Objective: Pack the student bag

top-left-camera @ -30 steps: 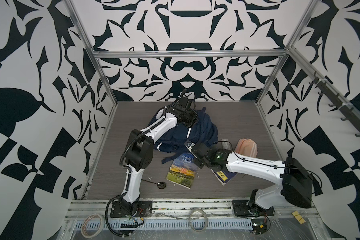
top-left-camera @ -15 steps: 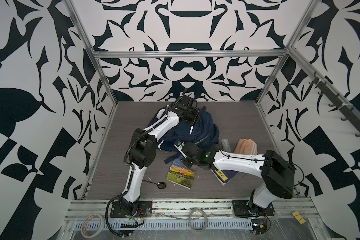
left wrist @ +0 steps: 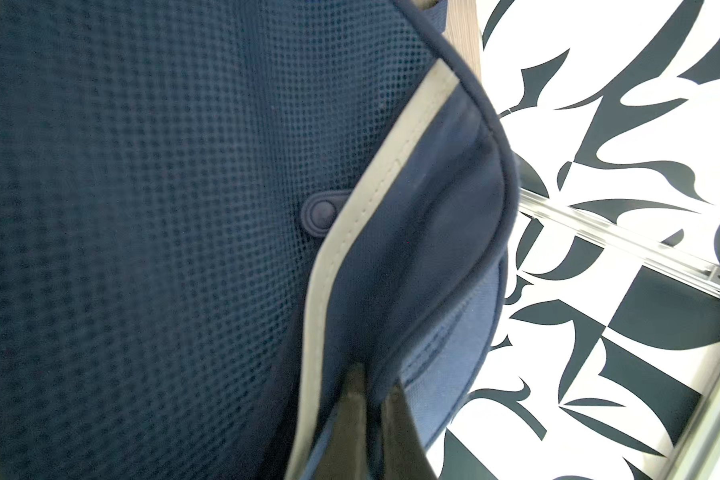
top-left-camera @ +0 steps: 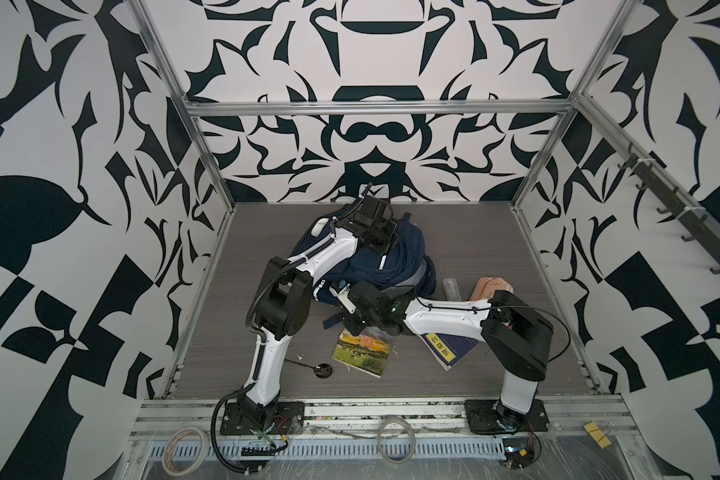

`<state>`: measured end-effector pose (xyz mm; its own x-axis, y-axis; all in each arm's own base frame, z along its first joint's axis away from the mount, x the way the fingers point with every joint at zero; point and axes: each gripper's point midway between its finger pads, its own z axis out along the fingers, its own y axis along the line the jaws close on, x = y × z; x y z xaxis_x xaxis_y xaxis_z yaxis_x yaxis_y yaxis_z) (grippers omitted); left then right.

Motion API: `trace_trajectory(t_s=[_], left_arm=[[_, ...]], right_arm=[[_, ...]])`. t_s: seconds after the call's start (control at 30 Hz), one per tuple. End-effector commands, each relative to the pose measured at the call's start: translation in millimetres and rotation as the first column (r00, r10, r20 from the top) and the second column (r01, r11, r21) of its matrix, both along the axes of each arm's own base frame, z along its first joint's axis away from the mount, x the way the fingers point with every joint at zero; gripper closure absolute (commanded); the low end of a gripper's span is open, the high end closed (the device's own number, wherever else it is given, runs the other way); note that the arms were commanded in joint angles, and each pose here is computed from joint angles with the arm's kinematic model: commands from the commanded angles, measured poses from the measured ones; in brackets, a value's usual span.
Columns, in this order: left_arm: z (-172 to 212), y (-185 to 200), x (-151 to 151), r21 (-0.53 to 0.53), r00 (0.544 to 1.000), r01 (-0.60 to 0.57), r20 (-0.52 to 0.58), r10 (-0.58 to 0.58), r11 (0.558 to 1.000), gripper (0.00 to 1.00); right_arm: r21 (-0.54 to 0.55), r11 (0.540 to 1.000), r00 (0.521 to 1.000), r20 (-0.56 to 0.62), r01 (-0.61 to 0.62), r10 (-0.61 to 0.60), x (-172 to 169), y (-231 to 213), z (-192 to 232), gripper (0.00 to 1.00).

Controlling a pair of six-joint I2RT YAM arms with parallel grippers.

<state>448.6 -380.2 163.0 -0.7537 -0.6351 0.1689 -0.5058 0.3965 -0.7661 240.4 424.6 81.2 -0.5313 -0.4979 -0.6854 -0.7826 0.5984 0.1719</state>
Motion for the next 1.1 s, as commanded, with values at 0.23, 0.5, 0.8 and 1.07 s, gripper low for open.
trace_trajectory(t_s=[0.23,0.5,0.8,1.07], left_arm=[[71.6,31.7,45.0,-0.097,0.971,0.025,0.239,-0.002,0.995,1.00],[93.2,74.2,64.6,-0.027,0.914,0.134,0.390,-0.113,0.991,1.00],[93.6,109.9,48.2,0.141,0.828,0.367,0.402,-0.392,0.920,1.00],[17.2,109.9,66.1,0.298,0.842,0.389,0.270,-0.468,0.872,0.92]], right_arm=[[0.237,0.971,1.000,-0.020,0.019,-0.015,-42.4,-38.1,103.1,0.36],[0.203,0.926,0.943,-0.171,0.318,-0.286,-47.9,-148.2,116.1,0.24],[0.061,0.768,0.722,-0.397,0.637,-0.567,-28.7,-210.4,82.0,0.24],[-0.031,0.748,0.644,-0.485,0.664,-0.592,-20.0,-202.0,56.1,0.24]])
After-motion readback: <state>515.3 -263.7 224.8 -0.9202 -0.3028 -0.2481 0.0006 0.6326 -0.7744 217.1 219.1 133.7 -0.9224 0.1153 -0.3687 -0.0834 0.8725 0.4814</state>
